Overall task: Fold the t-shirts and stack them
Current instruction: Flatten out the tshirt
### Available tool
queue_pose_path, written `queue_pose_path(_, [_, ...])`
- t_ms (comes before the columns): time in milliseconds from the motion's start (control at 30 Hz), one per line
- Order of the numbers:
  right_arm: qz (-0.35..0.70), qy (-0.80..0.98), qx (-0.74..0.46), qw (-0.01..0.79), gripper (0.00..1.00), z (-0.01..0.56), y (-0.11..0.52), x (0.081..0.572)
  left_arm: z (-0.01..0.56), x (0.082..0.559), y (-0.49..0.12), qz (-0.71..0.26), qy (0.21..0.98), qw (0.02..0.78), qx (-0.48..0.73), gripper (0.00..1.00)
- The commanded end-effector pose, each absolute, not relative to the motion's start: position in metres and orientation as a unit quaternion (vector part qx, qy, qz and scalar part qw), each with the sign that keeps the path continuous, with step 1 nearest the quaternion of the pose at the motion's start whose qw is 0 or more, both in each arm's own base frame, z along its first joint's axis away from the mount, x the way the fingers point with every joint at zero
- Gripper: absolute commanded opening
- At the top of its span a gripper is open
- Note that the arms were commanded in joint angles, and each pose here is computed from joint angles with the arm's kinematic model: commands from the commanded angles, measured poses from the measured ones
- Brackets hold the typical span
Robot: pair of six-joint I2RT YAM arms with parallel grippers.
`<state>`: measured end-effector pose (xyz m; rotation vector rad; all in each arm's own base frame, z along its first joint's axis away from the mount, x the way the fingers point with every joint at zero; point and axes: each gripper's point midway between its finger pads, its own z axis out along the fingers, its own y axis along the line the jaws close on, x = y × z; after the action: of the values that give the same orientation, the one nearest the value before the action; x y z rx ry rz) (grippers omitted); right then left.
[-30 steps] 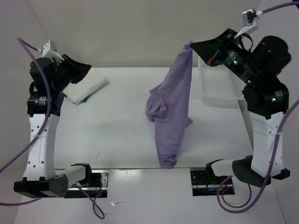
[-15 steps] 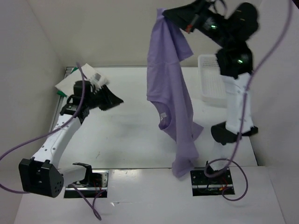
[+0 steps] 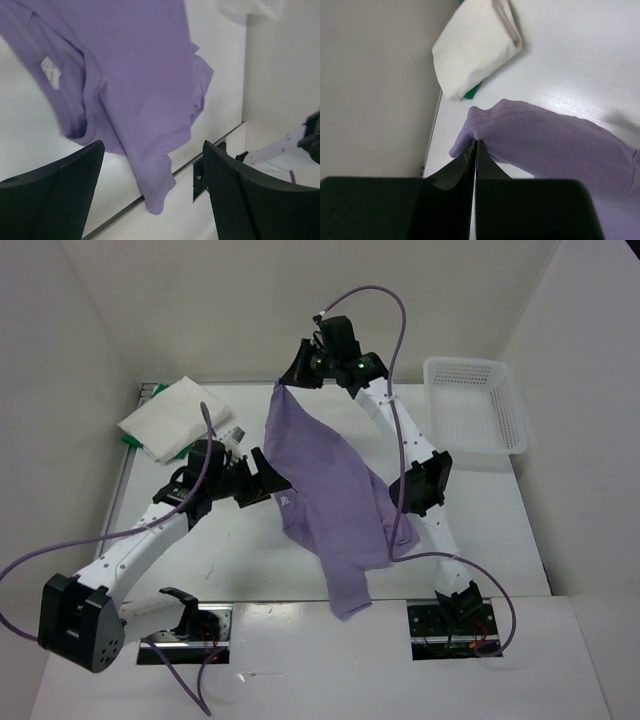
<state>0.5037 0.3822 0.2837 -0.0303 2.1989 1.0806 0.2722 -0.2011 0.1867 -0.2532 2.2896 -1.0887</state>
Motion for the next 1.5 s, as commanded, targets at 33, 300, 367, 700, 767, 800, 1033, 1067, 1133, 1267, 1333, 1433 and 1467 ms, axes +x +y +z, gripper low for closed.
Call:
queue_pose_path(33, [0.423, 0.795, -0.003, 0.436, 0.06, 0.354, 0.355, 0.525, 0.147, 0.284, -0.204, -0.364, 0.887, 0.263, -0.103, 0.87])
queue_pose_path(300, [0.28, 0.822, -0.011, 0.495, 0.49, 0.372, 0.28, 0.5, 0.068, 0.252, -0.224, -0.299, 0.939, 0.148, -0.085, 0.68])
queue_pose_path(367, [0.251, 0.842, -0.002, 0.478, 0.35, 0.341, 0.263, 0.49, 0.06, 0.249, -0.234, -0.297, 0.942, 0.138, -0.072, 0.63])
queue_pose_path(700, [0.17, 0.888, 0.104, 0.414, 0.26, 0.244, 0.122, 0.41, 0.047, 0.236, -0.229, -0.263, 0.952, 0.133, -0.08, 0.7])
queue_pose_path(767, [0.145, 0.903, 0.12, 0.385, 0.34, 0.205, 0.104, 0.384, 0.037, 0.237, -0.234, -0.268, 0.952, 0.119, -0.082, 0.63])
queue_pose_path(800, [0.138, 0.905, 0.123, 0.382, 0.37, 0.197, 0.1, 0.377, 0.036, 0.241, -0.236, -0.272, 0.951, 0.125, -0.081, 0.57])
queue_pose_path(1033, [0.09, 0.918, 0.183, 0.34, 0.42, 0.145, 0.056, 0.327, 0.041, 0.28, -0.217, -0.257, 0.945, 0.177, -0.099, 0.07])
queue_pose_path(1067, [0.089, 0.916, 0.188, 0.344, 0.42, 0.146, 0.052, 0.324, 0.044, 0.294, -0.202, -0.253, 0.941, 0.188, -0.119, 0.03])
queue_pose_path(1133, [0.087, 0.915, 0.198, 0.339, 0.42, 0.142, 0.048, 0.32, 0.046, 0.308, -0.185, -0.247, 0.938, 0.203, -0.132, 0.0])
queue_pose_path(1267, [0.079, 0.919, 0.195, 0.334, 0.47, 0.146, 0.046, 0.317, 0.052, 0.32, -0.164, -0.25, 0.935, 0.205, -0.148, 0.0])
queue_pose_path(1333, [0.073, 0.925, 0.196, 0.317, 0.47, 0.138, 0.045, 0.316, 0.058, 0.31, -0.171, -0.268, 0.937, 0.187, -0.125, 0.14])
queue_pose_path(1433, [0.076, 0.922, 0.196, 0.327, 0.47, 0.143, 0.046, 0.317, 0.056, 0.275, -0.176, -0.283, 0.939, 0.162, -0.108, 0.57])
queue_pose_path(1467, [0.086, 0.919, 0.2, 0.328, 0.47, 0.146, 0.048, 0.317, 0.053, 0.266, -0.177, -0.281, 0.941, 0.155, -0.103, 0.62])
